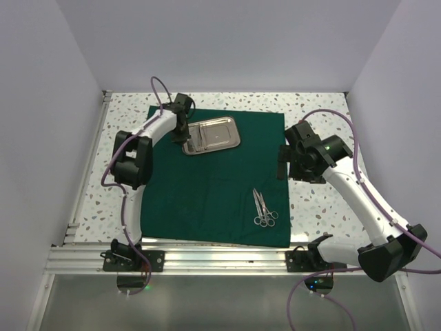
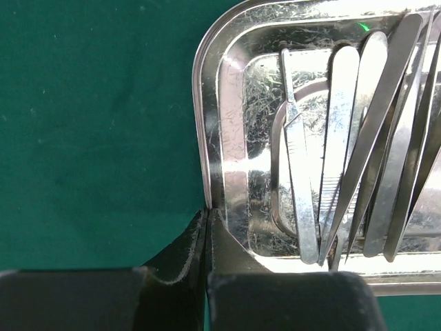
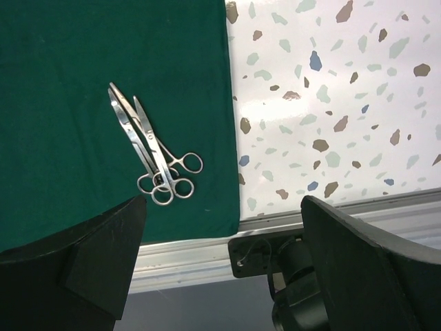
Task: Open and lay out the surgical kit
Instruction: Move the container from the surgical kit, then pick up the medical item from the container.
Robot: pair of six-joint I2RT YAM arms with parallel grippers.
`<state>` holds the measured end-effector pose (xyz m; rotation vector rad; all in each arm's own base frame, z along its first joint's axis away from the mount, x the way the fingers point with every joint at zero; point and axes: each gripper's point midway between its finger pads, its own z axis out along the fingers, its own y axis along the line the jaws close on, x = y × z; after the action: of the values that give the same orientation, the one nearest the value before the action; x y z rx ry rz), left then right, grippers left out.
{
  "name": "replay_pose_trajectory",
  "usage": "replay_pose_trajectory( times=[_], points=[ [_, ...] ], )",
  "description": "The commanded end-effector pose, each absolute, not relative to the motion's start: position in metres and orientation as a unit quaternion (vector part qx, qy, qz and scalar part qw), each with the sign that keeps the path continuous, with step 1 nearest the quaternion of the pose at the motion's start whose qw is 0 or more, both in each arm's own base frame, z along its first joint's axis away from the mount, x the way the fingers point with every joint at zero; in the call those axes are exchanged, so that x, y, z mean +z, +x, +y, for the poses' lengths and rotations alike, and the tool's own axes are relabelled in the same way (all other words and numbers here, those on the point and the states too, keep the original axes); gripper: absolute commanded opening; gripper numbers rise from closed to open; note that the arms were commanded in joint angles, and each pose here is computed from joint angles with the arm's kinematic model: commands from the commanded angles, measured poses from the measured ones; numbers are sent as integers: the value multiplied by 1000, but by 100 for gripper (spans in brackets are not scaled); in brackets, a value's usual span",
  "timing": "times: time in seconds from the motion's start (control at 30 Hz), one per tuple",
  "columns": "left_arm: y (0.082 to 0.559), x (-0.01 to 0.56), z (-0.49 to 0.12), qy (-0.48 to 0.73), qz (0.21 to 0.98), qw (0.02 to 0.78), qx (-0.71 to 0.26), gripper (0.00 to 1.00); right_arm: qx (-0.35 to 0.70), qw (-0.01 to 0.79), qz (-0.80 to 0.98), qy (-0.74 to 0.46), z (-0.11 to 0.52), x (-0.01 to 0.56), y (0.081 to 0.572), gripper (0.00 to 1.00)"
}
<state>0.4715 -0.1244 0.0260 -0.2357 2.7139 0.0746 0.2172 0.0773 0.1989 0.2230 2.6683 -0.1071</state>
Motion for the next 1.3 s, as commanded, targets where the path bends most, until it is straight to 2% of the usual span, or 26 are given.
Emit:
replay_pose_trajectory(
  times=[0.0,0.27,0.37,0.47,0.5,0.57,0.77,0.9,1.27],
  points=[
    [457,26,-119,-89,978,186,27,1,-36,244,966,73,79,200,226,98],
    [484,51,-125,-64,972,225,29,4,-43,251,965,65,75,203,227,98],
    [497,65,-126,-53,968,242,33,8,-45,251,965,65,73,202,224,98],
    [511,79,-132,-42,964,260,27,15,-47,252,964,67,72,202,223,98],
    [517,87,-137,-40,962,271,20,23,-47,252,964,67,71,202,223,98],
    [519,88,-144,-31,962,272,16,29,-48,254,964,69,71,203,223,98],
    [518,79,-172,-9,963,270,-12,32,-50,255,962,77,70,204,222,98],
    [520,74,-191,5,962,271,-28,38,-54,255,962,81,67,204,220,98],
    [525,56,-194,2,965,261,-21,36,-65,255,960,91,61,205,215,98]
  ],
)
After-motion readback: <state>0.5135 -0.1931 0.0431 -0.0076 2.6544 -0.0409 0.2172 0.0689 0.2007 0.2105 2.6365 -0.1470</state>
